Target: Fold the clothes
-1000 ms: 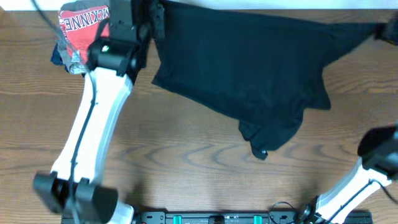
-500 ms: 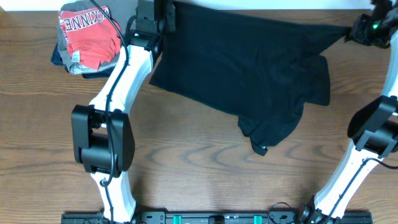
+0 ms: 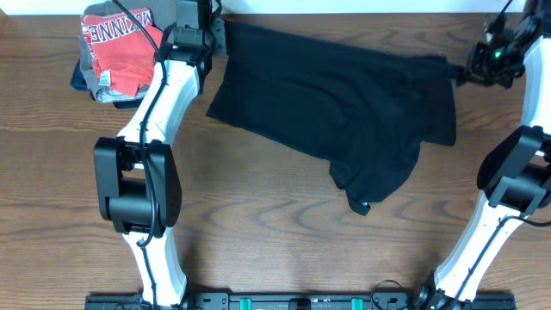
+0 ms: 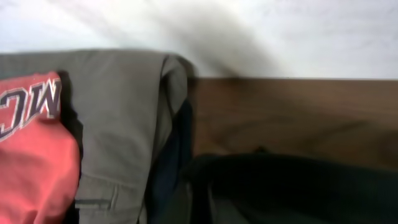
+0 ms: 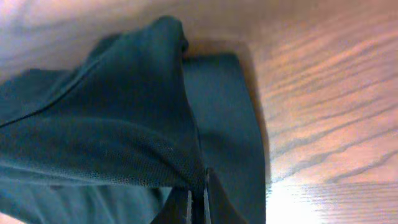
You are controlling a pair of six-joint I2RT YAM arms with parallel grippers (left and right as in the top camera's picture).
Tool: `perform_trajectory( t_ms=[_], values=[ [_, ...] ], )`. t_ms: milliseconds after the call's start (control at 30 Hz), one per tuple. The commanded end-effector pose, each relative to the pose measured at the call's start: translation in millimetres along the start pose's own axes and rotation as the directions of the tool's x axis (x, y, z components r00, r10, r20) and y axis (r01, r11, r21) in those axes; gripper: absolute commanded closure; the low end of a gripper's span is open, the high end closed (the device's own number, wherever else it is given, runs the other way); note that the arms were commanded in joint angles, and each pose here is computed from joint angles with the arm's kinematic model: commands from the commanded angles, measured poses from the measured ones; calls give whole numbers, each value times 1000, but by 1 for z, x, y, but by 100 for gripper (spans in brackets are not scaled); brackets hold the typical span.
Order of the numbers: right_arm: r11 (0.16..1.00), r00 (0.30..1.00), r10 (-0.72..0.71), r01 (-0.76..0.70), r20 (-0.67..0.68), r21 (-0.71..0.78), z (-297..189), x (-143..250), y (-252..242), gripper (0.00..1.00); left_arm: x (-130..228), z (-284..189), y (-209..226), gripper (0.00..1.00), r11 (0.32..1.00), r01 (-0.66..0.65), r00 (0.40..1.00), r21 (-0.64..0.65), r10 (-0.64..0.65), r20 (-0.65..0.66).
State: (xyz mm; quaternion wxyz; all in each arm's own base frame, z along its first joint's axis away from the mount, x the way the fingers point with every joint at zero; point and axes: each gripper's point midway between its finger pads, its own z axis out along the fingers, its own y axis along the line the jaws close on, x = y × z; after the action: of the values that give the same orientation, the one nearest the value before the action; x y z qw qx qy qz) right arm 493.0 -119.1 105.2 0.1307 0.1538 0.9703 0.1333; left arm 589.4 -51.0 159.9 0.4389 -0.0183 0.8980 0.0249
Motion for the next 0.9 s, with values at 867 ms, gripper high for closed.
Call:
perform_trajectory(
  t_ms=[867],
  values=[
    [997,996,43,-37,-78,72,73,36,-23,99,100,51,27,94,994,-38,962,-101,10,-274]
  ],
)
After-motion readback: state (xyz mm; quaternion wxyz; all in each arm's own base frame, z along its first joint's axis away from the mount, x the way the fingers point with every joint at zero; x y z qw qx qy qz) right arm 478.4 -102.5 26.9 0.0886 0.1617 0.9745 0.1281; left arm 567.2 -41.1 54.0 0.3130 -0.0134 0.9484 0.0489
